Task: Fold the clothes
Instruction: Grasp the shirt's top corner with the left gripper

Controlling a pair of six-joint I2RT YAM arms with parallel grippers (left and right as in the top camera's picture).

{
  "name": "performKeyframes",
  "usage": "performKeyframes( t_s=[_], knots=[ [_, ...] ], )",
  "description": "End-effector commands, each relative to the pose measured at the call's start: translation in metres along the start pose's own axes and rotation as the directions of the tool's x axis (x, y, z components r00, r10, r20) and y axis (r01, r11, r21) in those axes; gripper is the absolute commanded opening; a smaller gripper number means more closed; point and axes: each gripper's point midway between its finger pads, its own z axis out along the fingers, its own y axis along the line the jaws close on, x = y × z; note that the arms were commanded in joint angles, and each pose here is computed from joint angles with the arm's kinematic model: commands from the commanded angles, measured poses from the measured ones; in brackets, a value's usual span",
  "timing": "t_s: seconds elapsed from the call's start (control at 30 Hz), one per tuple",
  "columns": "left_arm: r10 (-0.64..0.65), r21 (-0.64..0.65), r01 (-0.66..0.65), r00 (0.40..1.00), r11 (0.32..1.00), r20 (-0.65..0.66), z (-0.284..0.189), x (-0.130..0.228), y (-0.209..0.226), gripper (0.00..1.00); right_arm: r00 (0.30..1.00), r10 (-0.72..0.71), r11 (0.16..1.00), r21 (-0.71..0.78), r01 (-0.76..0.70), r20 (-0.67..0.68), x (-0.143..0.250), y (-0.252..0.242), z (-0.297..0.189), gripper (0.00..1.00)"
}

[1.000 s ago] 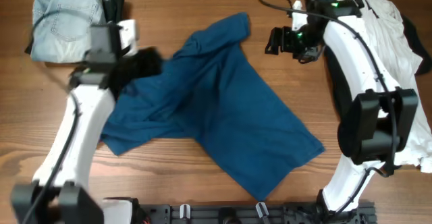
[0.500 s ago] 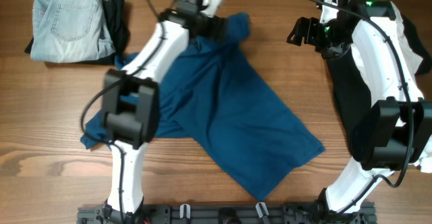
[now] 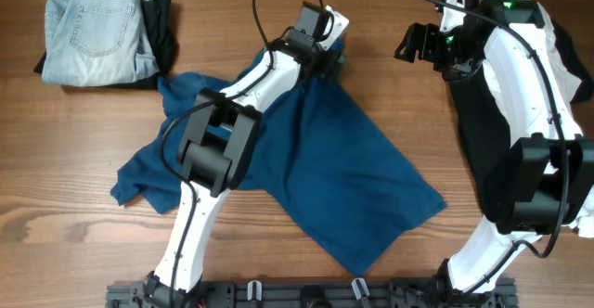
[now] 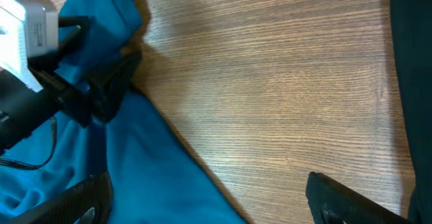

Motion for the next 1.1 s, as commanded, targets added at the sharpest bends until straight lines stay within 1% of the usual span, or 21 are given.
performKeyframes(
  t_s=[0.0, 0.07, 0.13, 0.17, 0.23, 0.27, 0.3, 0.33, 0.37, 0.4, 0.47, 0.57, 0.63, 0.77, 0.9, 1.07],
  knots=[
    [0.017, -0.037, -0.017, 1.0, 0.999, 0.003, 0.007, 0.0, 0.007, 0.85, 1.0, -0.011, 1.0, -0.02, 0.011, 0.017, -0.001, 0.007, -0.008, 0.92],
    [0.019, -0.034, -0.019, 1.0, 0.999, -0.003, 0.013, 0.005, 0.005, 0.84, 1.0, -0.009, 1.0, -0.02, 0.01, 0.017, -0.001, 0.007, -0.008, 0.92],
    [0.019, -0.035, -0.02, 1.0, 0.999, -0.004, 0.019, 0.009, 0.004, 0.77, 1.0, -0.011, 1.0, -0.021, 0.011, 0.023, -0.002, 0.007, -0.008, 0.91],
    [0.02, -0.043, -0.019, 1.0, 0.999, 0.006, 0.02, 0.007, 0.005, 0.7, 1.0, -0.011, 1.0, -0.021, 0.011, 0.024, -0.002, 0.007, -0.008, 0.91],
    [0.02, -0.081, -0.016, 0.998, 0.997, 0.052, 0.019, -0.005, 0.012, 0.48, 1.0, -0.012, 1.0, -0.021, 0.012, 0.027, -0.003, 0.007, -0.008, 0.91],
    [0.0, -0.123, 0.01, 0.997, 0.992, 0.079, 0.016, -0.013, 0.02, 0.43, 1.0, -0.011, 1.0, -0.021, 0.012, 0.027, -0.003, 0.007, -0.008, 0.9],
    [-0.035, -0.165, 0.052, 0.994, 0.985, 0.103, 0.014, -0.018, 0.029, 0.35, 1.0, -0.012, 1.0, -0.021, 0.013, 0.027, -0.003, 0.007, -0.008, 0.87],
    [-0.074, -0.207, 0.101, 0.989, 0.973, 0.131, 0.009, -0.024, 0.038, 0.21, 1.0, -0.013, 1.0, -0.017, 0.013, 0.028, -0.003, 0.007, -0.008, 0.86],
    [-0.093, -0.227, 0.126, 0.984, 0.966, 0.149, 0.005, -0.029, 0.042, 0.11, 0.999, -0.013, 1.0, -0.013, 0.013, 0.031, -0.004, 0.006, -0.008, 0.86],
    [-0.101, -0.241, 0.139, 0.981, 0.96, 0.165, 0.001, -0.034, 0.046, 0.06, 0.999, -0.013, 1.0, -0.005, 0.013, 0.033, -0.005, 0.005, -0.008, 0.86],
    [-0.109, -0.275, 0.164, 0.973, 0.947, 0.206, -0.013, -0.048, 0.054, 0.04, 0.999, -0.014, 1.0, -0.004, 0.014, 0.037, -0.005, 0.005, -0.008, 0.86],
    [-0.179, -0.352, 0.282, 0.938, 0.892, 0.298, -0.051, -0.073, 0.076, 0.04, 0.999, -0.014, 1.0, -0.005, 0.015, 0.038, -0.006, 0.005, -0.008, 0.86],
    [-0.177, -0.367, 0.303, 0.924, 0.88, 0.338, -0.081, -0.092, 0.083, 0.04, 0.999, -0.017, 1.0, -0.004, 0.017, 0.035, -0.005, 0.005, -0.008, 0.86],
    [-0.177, -0.375, 0.319, 0.913, 0.87, 0.367, -0.146, -0.116, 0.092, 0.04, 1.0, -0.02, 1.0, -0.005, 0.02, 0.007, 0.002, 0.004, -0.008, 0.86],
    [-0.189, -0.393, 0.317, 0.925, 0.863, 0.331, -0.199, -0.114, 0.101, 0.04, 0.998, -0.054, 0.998, -0.022, 0.054, -0.024, 0.016, 0.011, -0.025, 0.86],
    [-0.214, -0.418, 0.315, 0.939, 0.852, 0.27, -0.222, -0.097, 0.113, 0.04, 0.998, -0.06, 0.998, -0.021, 0.059, -0.032, 0.04, 0.02, -0.065, 0.85]
  ],
)
